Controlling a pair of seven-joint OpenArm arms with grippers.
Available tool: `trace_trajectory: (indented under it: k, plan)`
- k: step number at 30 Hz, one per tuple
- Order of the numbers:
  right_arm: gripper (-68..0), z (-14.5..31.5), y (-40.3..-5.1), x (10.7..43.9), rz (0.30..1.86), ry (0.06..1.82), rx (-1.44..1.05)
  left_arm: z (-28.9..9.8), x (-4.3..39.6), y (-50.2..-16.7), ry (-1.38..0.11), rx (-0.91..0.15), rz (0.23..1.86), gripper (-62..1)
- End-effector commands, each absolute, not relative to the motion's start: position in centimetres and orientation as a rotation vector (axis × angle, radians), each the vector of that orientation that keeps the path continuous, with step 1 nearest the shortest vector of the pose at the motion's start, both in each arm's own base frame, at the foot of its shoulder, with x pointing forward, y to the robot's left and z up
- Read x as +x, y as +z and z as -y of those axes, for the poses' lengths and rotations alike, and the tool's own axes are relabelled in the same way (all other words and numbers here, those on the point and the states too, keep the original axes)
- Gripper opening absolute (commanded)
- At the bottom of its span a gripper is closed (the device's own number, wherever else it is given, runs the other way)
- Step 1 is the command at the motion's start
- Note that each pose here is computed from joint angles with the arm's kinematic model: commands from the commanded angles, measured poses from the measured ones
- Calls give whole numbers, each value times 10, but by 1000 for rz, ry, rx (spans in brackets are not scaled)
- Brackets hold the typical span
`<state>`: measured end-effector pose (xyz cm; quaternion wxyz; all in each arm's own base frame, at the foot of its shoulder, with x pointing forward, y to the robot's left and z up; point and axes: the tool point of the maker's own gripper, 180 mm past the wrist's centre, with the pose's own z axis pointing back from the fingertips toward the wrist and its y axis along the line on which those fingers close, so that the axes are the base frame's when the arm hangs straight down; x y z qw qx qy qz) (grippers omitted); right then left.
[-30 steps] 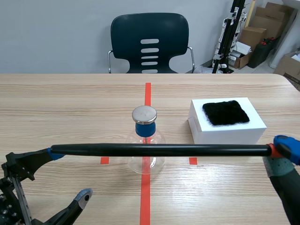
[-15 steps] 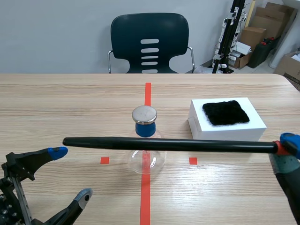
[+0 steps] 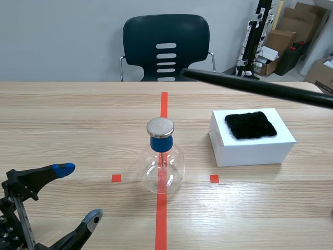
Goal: Do the electroscope experiment. move the rod toward and away from the electroscope
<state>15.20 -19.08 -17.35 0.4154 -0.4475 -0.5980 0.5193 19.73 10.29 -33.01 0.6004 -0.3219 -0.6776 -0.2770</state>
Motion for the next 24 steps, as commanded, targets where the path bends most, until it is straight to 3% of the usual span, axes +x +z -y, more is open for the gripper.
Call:
trace_trajectory:
  k: [1,6,14,24]
  plan:
    - [-674,199,-163,155,1509,1276,-1161,-102,201,-321,-638,-756,1607,14]
    - [-674,236,-148,164,1471,1194,-1248,-102,201,-321,-638,-756,1607,14]
    - [-674,291,-155,175,1348,1127,-1326,-102,201,-321,-638,-756,1607,14]
    - [-674,316,-166,175,1294,1150,-1325,-102,201,-321,-638,-756,1607,14]
